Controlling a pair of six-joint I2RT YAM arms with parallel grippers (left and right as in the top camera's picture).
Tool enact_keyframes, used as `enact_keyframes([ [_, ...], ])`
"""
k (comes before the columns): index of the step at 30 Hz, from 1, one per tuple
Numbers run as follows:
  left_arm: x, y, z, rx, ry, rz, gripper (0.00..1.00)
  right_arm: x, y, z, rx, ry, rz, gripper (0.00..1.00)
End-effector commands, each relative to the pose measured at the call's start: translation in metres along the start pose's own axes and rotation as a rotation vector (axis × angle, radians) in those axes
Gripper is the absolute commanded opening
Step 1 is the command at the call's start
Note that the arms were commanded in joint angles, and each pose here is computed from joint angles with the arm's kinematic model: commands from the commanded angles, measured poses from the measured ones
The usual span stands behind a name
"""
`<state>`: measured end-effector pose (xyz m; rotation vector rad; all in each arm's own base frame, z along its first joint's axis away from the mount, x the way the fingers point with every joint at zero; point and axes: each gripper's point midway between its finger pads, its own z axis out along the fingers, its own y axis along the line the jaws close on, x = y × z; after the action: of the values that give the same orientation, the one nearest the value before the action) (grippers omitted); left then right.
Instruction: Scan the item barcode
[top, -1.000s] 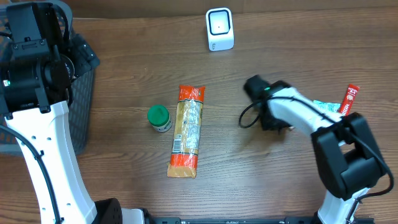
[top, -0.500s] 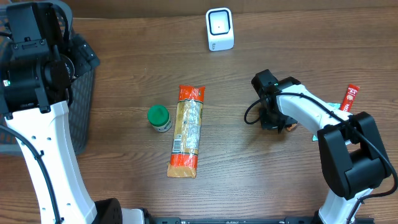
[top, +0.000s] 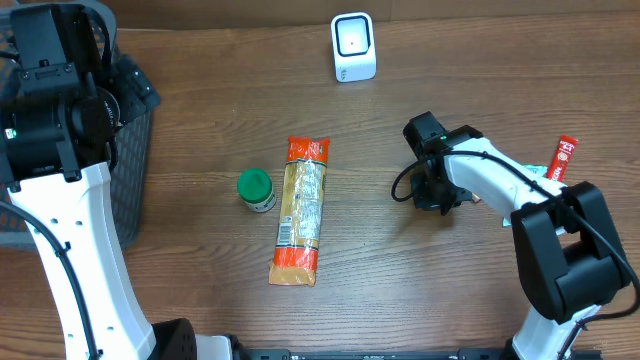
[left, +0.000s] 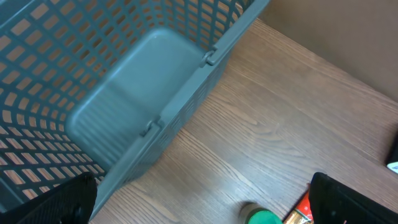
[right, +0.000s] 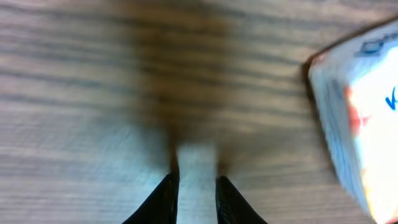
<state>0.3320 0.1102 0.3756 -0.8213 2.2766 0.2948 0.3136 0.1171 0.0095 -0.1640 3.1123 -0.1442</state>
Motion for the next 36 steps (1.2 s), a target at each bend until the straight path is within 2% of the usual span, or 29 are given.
enact_keyframes([
  [1, -0.003, 0.002, 0.001, -0.013, -0.009, 0.005, 1.0, -0.038, 0.002, -0.064, -0.092, -0.173, 0.011, 0.26],
  [4, -0.003, 0.002, 0.001, -0.013, -0.009, 0.004, 0.99, -0.051, -0.027, -0.096, -0.09, -0.22, 0.033, 0.37],
  [7, -0.003, 0.002, 0.001, -0.013, -0.009, 0.005, 1.0, -0.05, -0.06, -0.1, -0.123, -0.195, 0.022, 0.39],
  [14, -0.003, 0.002, 0.001, -0.013, -0.009, 0.004, 1.0, -0.04, -0.107, -0.065, -0.299, -0.139, 0.057, 0.39],
  [20, -0.003, 0.002, 0.001, -0.013, -0.009, 0.004, 0.99, -0.037, -0.116, -0.043, -0.364, -0.174, 0.039, 0.4],
  [36, -0.003, 0.002, 0.001, -0.013, -0.009, 0.004, 1.0, -0.038, -0.112, -0.013, -0.352, -0.237, -0.017, 0.39],
])
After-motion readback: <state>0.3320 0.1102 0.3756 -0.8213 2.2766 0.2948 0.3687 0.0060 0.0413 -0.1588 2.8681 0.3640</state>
